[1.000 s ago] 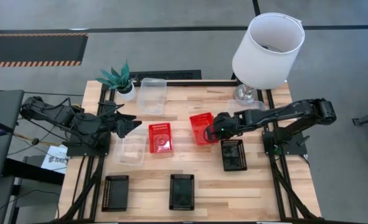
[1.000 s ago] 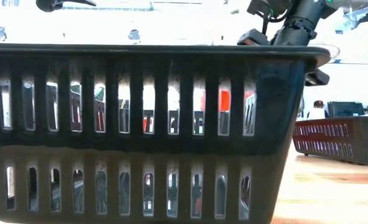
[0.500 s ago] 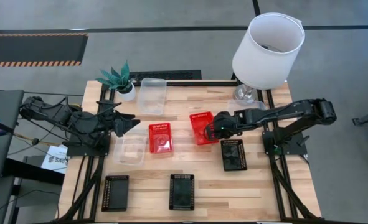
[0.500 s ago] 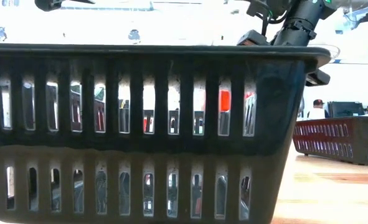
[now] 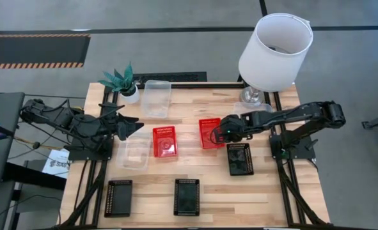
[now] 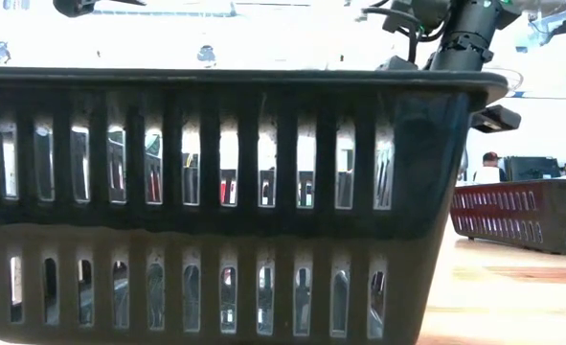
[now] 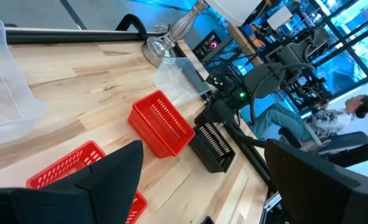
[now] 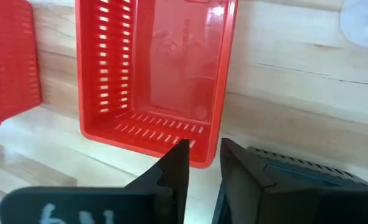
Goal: Stack baskets by color
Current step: Stack the left red bin on top of the red bin
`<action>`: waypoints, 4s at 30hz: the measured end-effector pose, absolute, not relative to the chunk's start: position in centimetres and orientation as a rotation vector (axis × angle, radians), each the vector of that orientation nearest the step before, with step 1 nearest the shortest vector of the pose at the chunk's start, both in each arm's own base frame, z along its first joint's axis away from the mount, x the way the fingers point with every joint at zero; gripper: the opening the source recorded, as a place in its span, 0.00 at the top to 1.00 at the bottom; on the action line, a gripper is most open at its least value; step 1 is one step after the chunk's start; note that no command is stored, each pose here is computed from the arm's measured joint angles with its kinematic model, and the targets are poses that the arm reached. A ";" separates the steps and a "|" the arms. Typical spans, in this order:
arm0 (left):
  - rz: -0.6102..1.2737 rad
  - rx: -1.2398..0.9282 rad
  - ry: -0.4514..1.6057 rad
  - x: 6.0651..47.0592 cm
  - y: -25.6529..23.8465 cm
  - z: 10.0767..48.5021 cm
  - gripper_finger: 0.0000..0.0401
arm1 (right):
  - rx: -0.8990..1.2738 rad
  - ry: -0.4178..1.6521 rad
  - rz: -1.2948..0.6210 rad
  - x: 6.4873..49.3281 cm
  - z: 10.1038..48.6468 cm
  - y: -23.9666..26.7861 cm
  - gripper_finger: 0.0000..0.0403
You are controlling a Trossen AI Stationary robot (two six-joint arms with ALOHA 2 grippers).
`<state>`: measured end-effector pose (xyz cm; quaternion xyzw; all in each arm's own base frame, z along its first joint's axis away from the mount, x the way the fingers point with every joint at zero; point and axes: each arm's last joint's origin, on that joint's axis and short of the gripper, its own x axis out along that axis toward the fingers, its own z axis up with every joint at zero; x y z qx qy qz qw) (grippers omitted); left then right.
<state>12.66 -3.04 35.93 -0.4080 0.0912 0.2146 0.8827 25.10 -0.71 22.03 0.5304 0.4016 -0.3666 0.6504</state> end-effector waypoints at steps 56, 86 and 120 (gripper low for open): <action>0.438 -0.847 0.196 12.4 -3.0 36.0 0.20 | 1.116 0.797 -0.558 45.2 16.3 -0.4 0.48; 0.453 -0.842 0.186 12.4 -2.9 36.0 0.20 | 1.155 0.609 -0.439 42.5 25.9 -2.3 0.97; 0.461 -0.846 0.178 12.4 -2.9 36.0 0.20 | 0.846 0.888 -0.710 24.4 30.6 -2.1 0.98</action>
